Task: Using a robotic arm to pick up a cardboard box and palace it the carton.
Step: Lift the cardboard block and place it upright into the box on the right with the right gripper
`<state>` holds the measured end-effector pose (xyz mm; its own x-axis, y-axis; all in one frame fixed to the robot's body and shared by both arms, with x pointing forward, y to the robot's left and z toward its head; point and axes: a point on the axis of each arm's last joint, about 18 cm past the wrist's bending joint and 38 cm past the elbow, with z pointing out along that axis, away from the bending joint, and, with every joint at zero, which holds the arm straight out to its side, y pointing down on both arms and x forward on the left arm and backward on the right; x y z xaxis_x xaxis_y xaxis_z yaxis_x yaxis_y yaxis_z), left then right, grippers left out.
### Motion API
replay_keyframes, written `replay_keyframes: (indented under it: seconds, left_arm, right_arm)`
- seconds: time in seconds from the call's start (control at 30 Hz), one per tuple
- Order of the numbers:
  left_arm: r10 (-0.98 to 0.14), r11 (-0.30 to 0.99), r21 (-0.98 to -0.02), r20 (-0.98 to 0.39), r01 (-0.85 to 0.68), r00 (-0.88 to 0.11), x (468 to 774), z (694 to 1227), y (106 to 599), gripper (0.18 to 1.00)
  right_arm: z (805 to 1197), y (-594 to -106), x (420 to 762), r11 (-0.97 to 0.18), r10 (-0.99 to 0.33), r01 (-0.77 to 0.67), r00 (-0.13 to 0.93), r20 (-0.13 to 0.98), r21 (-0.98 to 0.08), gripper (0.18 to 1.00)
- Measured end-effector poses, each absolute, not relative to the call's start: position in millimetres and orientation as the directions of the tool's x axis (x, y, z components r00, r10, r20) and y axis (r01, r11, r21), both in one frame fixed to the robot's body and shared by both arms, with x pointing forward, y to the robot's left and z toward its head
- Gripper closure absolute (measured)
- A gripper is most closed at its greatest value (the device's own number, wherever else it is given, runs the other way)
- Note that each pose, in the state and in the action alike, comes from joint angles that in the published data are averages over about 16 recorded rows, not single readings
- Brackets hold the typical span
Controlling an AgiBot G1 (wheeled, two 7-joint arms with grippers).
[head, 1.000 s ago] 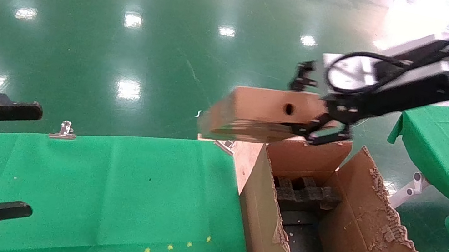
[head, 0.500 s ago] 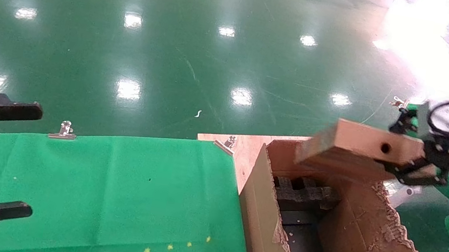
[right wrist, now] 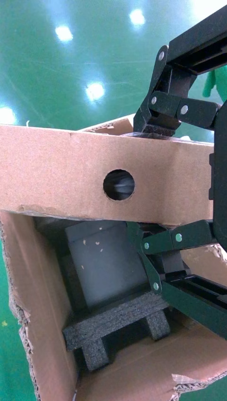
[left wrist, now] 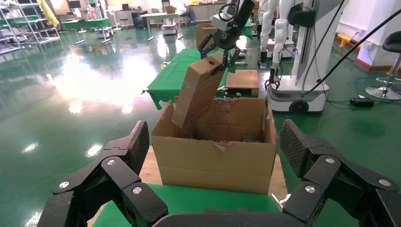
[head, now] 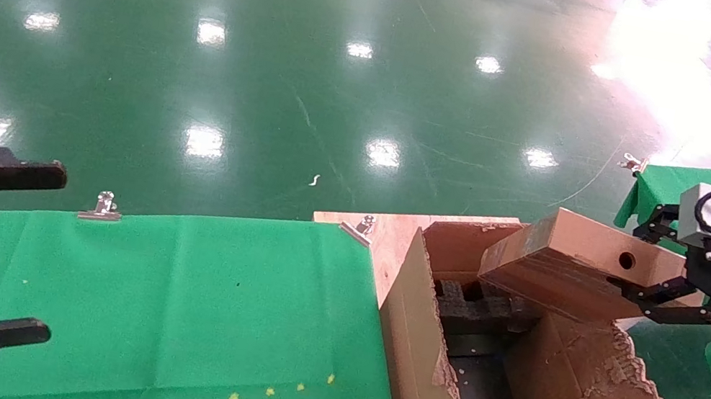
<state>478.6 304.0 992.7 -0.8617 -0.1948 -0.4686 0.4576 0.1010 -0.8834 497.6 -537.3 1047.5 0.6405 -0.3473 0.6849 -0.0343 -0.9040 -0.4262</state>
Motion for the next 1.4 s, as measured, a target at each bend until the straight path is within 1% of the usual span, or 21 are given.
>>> replay_keyframes:
  seconds: [0.17, 0.33, 0.57, 0.77, 0.9, 1.0, 1.4]
  left_arm:
    - [-0.195, 0.101, -0.883, -0.469, 0.458, -0.862, 479, 993, 304, 0.183]
    - [-0.195, 0.101, -0.883, -0.469, 0.458, -0.862, 479, 993, 304, 0.183]
    - [-0.195, 0.101, -0.883, -0.469, 0.458, -0.862, 479, 993, 304, 0.183]
    - [-0.195, 0.101, -0.883, -0.469, 0.458, -0.862, 479, 993, 304, 0.183]
    - [-0.195, 0.101, -0.883, -0.469, 0.458, -0.862, 479, 993, 304, 0.183]
    - [-0.195, 0.101, -0.883, -0.468, 0.458, -0.862, 479, 993, 304, 0.183]
    - [-0.195, 0.101, -0.884, -0.468, 0.457, -0.862, 479, 993, 304, 0.183]
  right_arm:
    - [1042, -537, 501, -0.865, -0.428, -0.081, 0.635, 0.642, -0.496, 0.861]
    - [1032, -544, 505, -0.788, -0.560, -0.182, 0.607, 0.563, -0.588, 0.862]
    - [1017, -558, 509, -0.608, -0.765, -0.359, 0.504, 0.401, -0.708, 0.863]
    - [1009, -568, 511, -0.438, -0.881, -0.467, 0.393, 0.264, -0.768, 0.864]
    - [1006, -570, 511, -0.343, -0.923, -0.504, 0.335, 0.187, -0.792, 0.864]
    - [1004, -571, 512, -0.297, -0.940, -0.518, 0.308, 0.148, -0.802, 0.865]
    - [997, -575, 514, -0.231, -0.962, -0.554, 0.256, 0.100, -0.800, 0.866]
